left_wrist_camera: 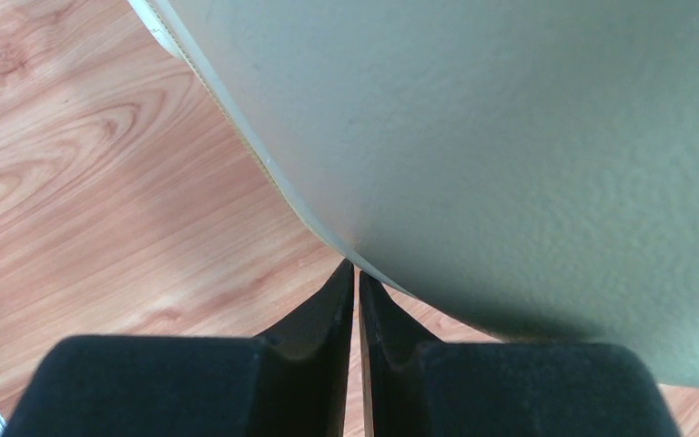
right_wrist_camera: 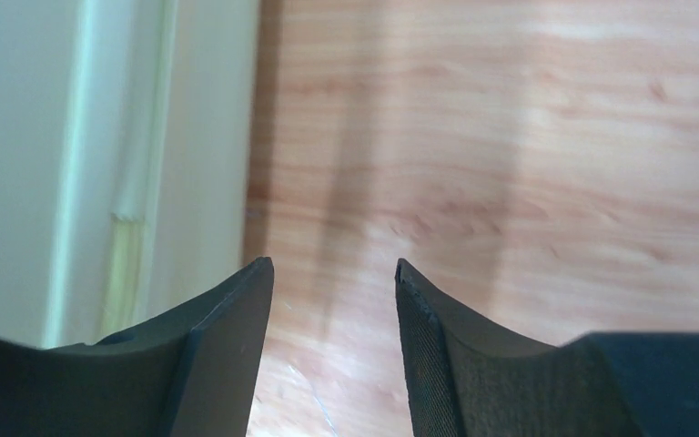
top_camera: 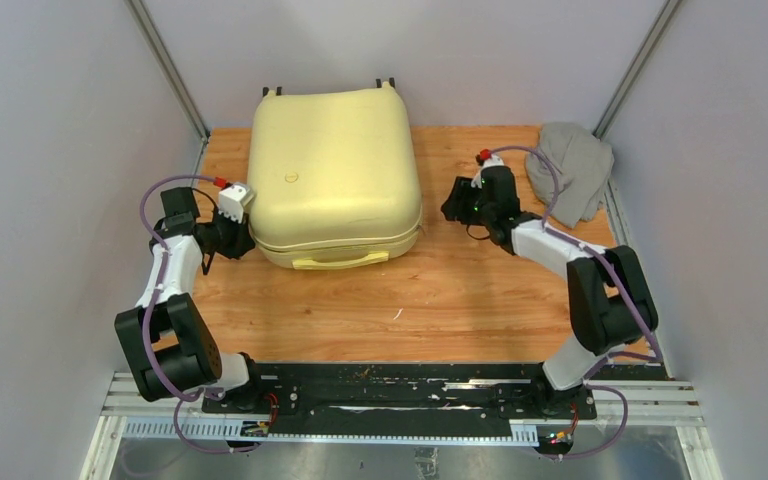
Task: Pack the luggage
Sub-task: Zip the luggage at the center of the board.
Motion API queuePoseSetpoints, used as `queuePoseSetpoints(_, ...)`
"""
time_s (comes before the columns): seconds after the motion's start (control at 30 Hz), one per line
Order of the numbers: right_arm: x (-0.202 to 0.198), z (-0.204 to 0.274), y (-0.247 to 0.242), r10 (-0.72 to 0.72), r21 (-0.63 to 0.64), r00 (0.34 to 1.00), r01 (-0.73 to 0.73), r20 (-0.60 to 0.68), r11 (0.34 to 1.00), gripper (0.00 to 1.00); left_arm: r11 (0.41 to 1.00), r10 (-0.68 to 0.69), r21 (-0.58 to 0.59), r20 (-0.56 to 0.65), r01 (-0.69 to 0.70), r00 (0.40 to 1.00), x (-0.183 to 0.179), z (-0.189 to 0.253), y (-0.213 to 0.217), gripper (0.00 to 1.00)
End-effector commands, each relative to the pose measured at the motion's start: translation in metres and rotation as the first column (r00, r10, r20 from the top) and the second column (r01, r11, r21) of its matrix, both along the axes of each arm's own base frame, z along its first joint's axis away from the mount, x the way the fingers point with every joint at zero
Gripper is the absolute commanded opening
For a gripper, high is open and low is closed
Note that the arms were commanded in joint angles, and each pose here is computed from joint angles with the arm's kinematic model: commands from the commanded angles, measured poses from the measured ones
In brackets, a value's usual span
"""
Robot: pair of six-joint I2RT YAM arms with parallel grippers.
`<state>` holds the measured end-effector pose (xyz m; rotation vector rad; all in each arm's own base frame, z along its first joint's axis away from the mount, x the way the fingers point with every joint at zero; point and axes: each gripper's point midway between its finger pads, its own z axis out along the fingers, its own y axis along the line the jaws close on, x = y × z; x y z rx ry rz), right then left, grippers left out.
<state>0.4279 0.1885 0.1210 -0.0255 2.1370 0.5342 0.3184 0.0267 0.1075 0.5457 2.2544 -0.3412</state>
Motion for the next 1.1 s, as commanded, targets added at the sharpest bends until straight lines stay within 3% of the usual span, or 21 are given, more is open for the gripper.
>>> queuePoseSetpoints(0.0,-0.028,-0.011,-0.017,0.025,0.012,0.999,-0.025,0.035,1.0,0.56,0.998,-0.01,-0.063,0.044,0.013,0.999,0.007,0.019,-0.011,0.12)
queuePoseSetpoints(0.13,-0.054,0.006,0.005,0.23,0.043,0.958,-0.241,0.171,0.97,0.56,0.997,0.001,-0.077,0.05,0.003,0.999,0.01,0.022,-0.012,0.12)
queuePoseSetpoints(0.33,-0.089,0.014,0.043,0.54,0.069,0.809,-0.568,0.23,0.82,0.59,0.997,0.006,-0.077,0.06,-0.001,0.998,0.015,0.026,-0.013,0.12)
queuePoseSetpoints(0.6,-0.092,0.02,0.061,0.656,0.043,0.688,-0.7,0.31,0.713,0.61,0.998,0.004,-0.064,0.062,0.0,0.998,0.016,0.026,-0.014,0.12)
queuePoseSetpoints(0.83,-0.073,0.012,0.068,0.672,0.033,0.67,-0.716,0.315,0.698,0.59,0.998,0.004,-0.059,0.06,-0.001,0.998,0.016,0.025,-0.014,0.11)
queuePoseSetpoints(0.93,-0.071,0.014,0.071,0.679,0.033,0.655,-0.727,0.33,0.686,0.54,0.998,0.002,-0.057,0.064,0.001,0.998,0.017,0.026,-0.015,0.11)
queuePoseSetpoints(1.07,-0.077,0.019,0.076,0.69,0.071,0.637,-0.75,0.344,0.657,0.38,0.998,0.0,-0.058,0.068,0.004,0.998,0.019,0.027,-0.017,0.11)
